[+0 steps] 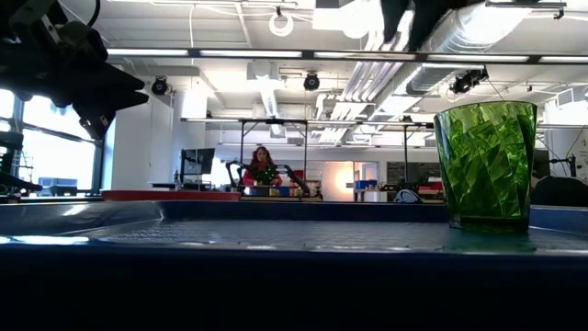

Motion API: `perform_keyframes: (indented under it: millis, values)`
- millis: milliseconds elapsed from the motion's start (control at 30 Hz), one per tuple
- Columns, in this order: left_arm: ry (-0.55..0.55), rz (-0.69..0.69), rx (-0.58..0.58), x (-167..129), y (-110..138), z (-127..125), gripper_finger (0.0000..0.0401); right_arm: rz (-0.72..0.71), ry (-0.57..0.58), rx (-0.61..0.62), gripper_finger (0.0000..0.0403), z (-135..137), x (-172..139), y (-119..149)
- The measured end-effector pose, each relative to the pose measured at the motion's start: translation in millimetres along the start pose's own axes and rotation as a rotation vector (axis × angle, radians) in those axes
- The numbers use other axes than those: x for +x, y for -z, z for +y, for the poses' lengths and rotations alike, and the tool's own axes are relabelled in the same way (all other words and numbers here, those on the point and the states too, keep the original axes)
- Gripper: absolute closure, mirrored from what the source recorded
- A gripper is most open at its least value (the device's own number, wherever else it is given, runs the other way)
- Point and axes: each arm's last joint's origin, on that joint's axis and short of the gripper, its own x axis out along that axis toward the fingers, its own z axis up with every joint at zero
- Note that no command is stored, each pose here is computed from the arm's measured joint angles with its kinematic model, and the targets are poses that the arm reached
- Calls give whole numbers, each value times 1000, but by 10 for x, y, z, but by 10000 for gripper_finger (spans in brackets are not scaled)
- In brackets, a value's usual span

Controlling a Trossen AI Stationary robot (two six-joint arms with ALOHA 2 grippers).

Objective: Pick and place plate/cup/fork/spoon on tray
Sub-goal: Put the pink plate on the blue tray

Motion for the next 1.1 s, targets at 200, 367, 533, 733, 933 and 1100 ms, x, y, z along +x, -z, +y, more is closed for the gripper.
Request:
perform_keyframes:
  millis: [200, 367, 533, 733, 933, 1100]
  values:
    - [-50, -33, -10, 0, -13, 13, 310, -154, -65, 29, 267, 37, -322, -137]
    - [-49, -33, -20, 0, -13, 13, 310, -227, -95, 24, 267, 38, -492, -204]
    - [8, -28, 63, -9, -69, -31, 310, -269, -100, 15, 267, 38, -538, -227]
    - [62, -80, 263, -52, -314, -156, 308, -271, -100, 15, 267, 38, -538, -229]
    - [45, -68, 525, -77, -577, -287, 299, -275, -99, 15, 267, 38, -538, -230]
    - [-21, 16, 657, -42, -779, -397, 287, -292, -95, 17, 267, 38, -538, -235]
